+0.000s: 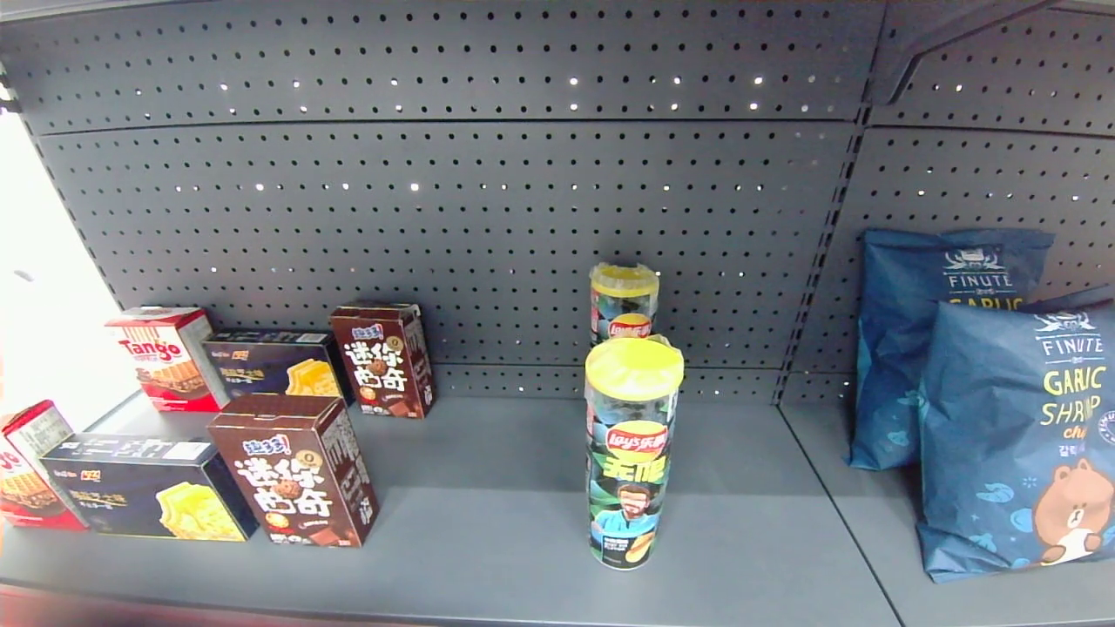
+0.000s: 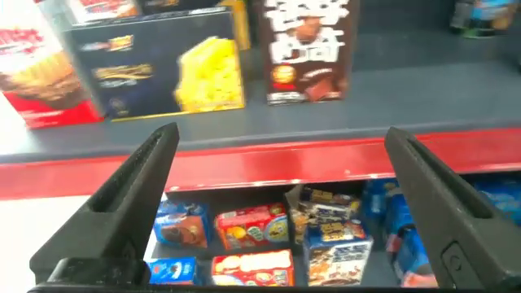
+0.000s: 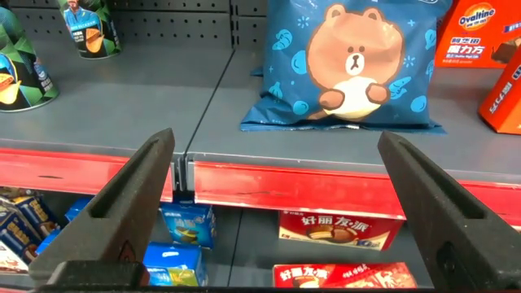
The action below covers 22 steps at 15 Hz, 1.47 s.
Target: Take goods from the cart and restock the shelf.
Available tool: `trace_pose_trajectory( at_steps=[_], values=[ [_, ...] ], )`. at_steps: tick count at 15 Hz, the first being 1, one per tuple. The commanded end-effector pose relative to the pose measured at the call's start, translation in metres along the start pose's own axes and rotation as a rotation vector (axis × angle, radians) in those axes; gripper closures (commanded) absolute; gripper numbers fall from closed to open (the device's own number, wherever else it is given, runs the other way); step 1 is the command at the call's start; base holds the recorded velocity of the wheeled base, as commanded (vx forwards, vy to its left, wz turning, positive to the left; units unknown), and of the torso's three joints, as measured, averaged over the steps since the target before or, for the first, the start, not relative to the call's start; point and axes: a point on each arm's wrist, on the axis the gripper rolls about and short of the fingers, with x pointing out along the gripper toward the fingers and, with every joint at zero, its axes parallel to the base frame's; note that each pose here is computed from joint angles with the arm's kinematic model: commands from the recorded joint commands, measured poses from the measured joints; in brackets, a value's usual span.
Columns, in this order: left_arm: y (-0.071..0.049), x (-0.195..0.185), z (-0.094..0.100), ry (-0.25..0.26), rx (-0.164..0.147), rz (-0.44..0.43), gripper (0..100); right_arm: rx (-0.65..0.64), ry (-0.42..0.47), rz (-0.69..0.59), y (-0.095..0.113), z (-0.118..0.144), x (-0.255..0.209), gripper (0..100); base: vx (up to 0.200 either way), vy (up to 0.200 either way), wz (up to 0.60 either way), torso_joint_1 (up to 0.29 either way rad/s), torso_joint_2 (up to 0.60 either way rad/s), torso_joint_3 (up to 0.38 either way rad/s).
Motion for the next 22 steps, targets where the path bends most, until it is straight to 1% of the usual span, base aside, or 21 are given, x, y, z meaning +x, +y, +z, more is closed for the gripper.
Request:
trace_pose_trajectory(
  at_steps=[1,2,3,4,6,7,8,14,16,22],
  values=[
    [0.0000,0.0000,0.0000,0.000,-0.015,0.001,0,0.000,-0.001,0.000,0.0000,0.0001,0.0000,0,0.000,0.000,0.00,0.000,0.00,0.000],
    [0.0000,0.0000,0.0002,-0.002,-0.047,0.001,0,0.000,-0.001,0.000,0.0000,0.0001,0.0000,0,0.000,0.000,0.00,0.000,0.00,0.000],
    [0.0001,0.0000,0.0002,-0.002,-0.057,0.003,0,0.000,-0.001,0.000,0.0000,0.0001,0.0000,0,0.000,0.000,0.00,0.000,0.00,0.000],
    [0.0000,0.0000,0.0002,-0.002,-0.053,0.000,0,0.000,-0.001,0.000,0.0000,0.0001,0.0000,0,0.000,0.000,0.00,0.000,0.00,0.000],
    [0.0001,0.0000,0.0002,-0.002,-0.054,0.003,0,-0.002,-0.001,-0.001,0.0000,0.0001,0.0000,0,0.000,0.000,0.00,0.000,0.00,0.000],
    [0.0002,0.0000,0.0003,-0.003,-0.057,0.007,0,0.001,0.002,-0.067,-0.0014,-0.0002,0.0000,0,0.000,0.000,0.00,0.000,0.00,0.000],
    [0.0002,0.0000,0.0003,-0.003,-0.057,0.007,0,0.007,0.002,-0.089,-0.0019,-0.0002,-0.0001,0,0.000,0.000,0.00,0.000,0.00,0.000],
    [0.0000,0.0000,0.0002,-0.002,-0.051,0.000,0,0.003,0.002,-0.082,-0.0018,-0.0002,-0.0001,0,0.000,0.000,0.00,0.000,0.00,0.000],
    [0.0001,0.0000,0.0002,-0.002,-0.056,0.003,0,0.003,0.002,-0.082,-0.0018,-0.0002,-0.0001,0,0.000,0.000,0.00,0.000,0.00,0.000],
    [0.0000,0.0000,0.0002,-0.002,-0.054,0.001,0,0.001,0.002,-0.079,-0.0018,-0.0002,-0.0001,0,0.000,0.000,0.00,0.000,0.00,0.000]
  ],
)
